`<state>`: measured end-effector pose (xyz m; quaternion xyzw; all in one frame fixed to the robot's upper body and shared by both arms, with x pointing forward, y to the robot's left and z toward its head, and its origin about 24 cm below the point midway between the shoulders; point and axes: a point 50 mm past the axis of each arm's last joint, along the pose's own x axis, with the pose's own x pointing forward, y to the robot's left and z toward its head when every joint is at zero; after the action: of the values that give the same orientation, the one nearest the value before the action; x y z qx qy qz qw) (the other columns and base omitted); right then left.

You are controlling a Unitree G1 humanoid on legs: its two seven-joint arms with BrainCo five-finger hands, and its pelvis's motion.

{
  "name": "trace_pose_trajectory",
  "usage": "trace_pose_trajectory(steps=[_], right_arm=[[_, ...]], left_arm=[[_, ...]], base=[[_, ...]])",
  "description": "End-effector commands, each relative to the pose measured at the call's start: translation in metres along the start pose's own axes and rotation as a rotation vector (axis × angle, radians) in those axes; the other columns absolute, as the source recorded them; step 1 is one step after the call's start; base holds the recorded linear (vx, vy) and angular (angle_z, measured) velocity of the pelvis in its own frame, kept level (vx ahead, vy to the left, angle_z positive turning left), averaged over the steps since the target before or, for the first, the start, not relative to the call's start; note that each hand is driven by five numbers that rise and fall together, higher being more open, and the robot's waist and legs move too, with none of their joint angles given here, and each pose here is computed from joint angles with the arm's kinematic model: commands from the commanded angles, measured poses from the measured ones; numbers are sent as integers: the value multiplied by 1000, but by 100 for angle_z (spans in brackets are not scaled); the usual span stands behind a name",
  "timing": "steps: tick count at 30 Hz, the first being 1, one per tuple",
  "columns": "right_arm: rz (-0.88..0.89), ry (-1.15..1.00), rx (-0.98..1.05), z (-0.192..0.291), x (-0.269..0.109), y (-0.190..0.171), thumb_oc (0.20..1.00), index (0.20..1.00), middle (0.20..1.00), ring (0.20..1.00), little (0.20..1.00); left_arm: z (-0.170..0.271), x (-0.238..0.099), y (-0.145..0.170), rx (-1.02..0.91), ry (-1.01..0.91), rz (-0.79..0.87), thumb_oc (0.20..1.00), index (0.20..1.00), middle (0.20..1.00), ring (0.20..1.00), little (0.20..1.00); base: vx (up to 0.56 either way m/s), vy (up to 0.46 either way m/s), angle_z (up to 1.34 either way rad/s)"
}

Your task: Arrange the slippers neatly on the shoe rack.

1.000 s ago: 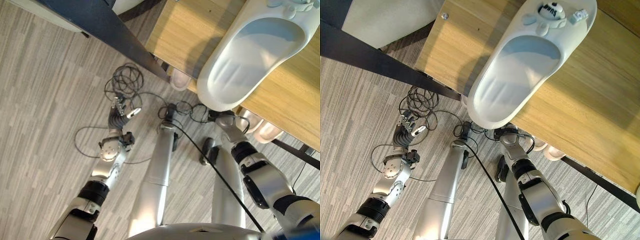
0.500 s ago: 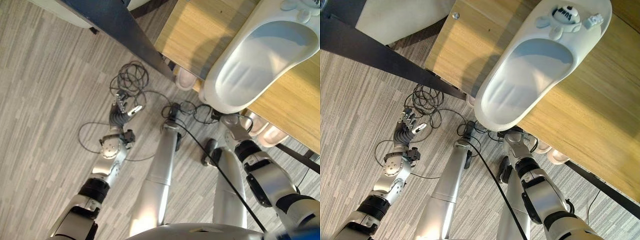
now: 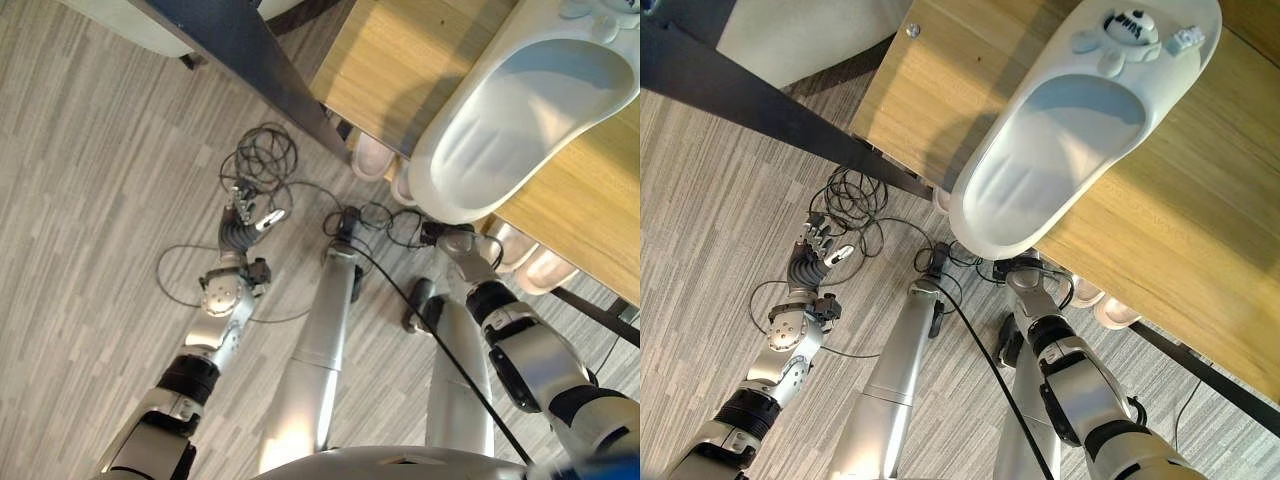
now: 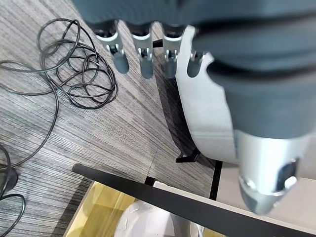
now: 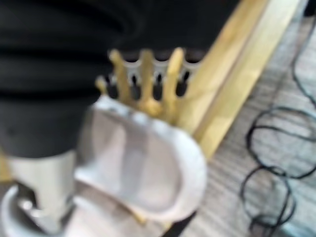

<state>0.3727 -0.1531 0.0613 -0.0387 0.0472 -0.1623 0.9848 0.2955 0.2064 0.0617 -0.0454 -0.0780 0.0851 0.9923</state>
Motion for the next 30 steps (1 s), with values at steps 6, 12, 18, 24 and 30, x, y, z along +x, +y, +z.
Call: trace_pose_trajectory(steps=[6, 12, 18, 24, 30], right_arm=[[-119, 154, -33, -60, -24, -26, 1000, 1000, 1000, 1000, 1000], [-31, 213, -171, -99, -52, -31, 1000, 1000, 1000, 1000, 1000], [53, 312, -328, -138, -82, -38, 1000, 1000, 1000, 1000, 1000], [127, 403, -457, -168, -107, -48, 1000, 1000, 1000, 1000, 1000], [162, 560, -581, -206, -146, -78, 1000, 1000, 1000, 1000, 1000]], left_arm=[[-15, -12, 1, 12, 40, 12, 1000, 1000, 1000, 1000, 1000], [-21, -16, -2, 1, 65, 16, 1000, 1000, 1000, 1000, 1000], [-28, -21, -3, 24, 96, 4, 1000, 1000, 1000, 1000, 1000], [-35, -25, -4, 47, 127, -21, 1000, 1000, 1000, 1000, 1000], [-54, -40, 8, 95, 225, -21, 1000, 1000, 1000, 1000, 1000]], base=[[-17, -1, -1], [-56, -3, -5], [-59, 8, -7], [-48, 0, -2], [-56, -33, -5]])
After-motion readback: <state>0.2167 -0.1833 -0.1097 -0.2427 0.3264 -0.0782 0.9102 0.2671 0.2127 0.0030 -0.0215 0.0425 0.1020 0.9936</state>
